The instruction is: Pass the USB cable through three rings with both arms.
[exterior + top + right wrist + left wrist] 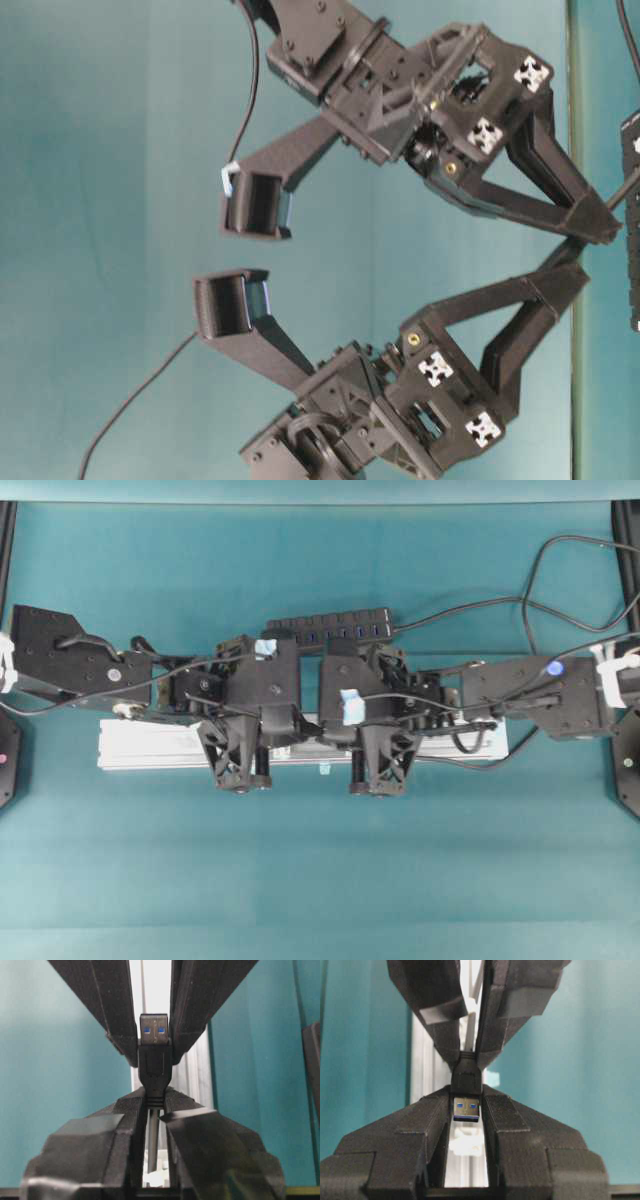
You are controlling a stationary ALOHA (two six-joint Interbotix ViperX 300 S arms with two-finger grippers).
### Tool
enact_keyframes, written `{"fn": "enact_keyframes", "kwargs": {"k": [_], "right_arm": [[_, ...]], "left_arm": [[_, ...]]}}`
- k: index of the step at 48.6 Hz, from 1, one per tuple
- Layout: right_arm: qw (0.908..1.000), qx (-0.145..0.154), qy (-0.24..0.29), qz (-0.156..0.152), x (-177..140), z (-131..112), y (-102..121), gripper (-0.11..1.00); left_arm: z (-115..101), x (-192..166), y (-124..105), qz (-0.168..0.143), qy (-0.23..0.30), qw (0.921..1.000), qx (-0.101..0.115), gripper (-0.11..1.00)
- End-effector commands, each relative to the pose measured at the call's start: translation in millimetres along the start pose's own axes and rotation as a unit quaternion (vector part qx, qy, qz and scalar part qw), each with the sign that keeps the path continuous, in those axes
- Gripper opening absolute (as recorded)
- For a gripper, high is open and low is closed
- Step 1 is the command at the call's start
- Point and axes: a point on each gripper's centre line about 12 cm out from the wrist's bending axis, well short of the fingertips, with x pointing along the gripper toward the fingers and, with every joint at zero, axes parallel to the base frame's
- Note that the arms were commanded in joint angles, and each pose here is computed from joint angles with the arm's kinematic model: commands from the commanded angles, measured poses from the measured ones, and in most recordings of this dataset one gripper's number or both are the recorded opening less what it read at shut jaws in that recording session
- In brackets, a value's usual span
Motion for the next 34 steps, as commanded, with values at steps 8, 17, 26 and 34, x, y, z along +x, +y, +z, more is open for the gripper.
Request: {"fn": "enact_keyframes", "kwargs": {"k": [8, 17, 26, 34], "right_arm": [[0.9996, -0.006, 0.027, -0.001, 7, 2, 1, -0.08], [0.9976, -0.014, 0.068, -0.002, 15, -3, 3, -0.08], [0.9968, -0.022, 0.076, -0.001, 21, -4, 3, -0.08], [0.9959, -0.027, 0.086, 0.000, 27, -7, 4, -0.08]], "left_arm": [[6, -15, 1, 0.001, -0.019, 0.9998, -0.003, 0.60], [1, -28, 1, 0.001, -0.017, 0.9998, -0.005, 0.99], [-11, -54, 4, 0.005, -0.005, 0.9999, -0.009, 0.94], [-15, -75, 6, 0.008, -0.022, 0.9996, -0.013, 0.94]]}}
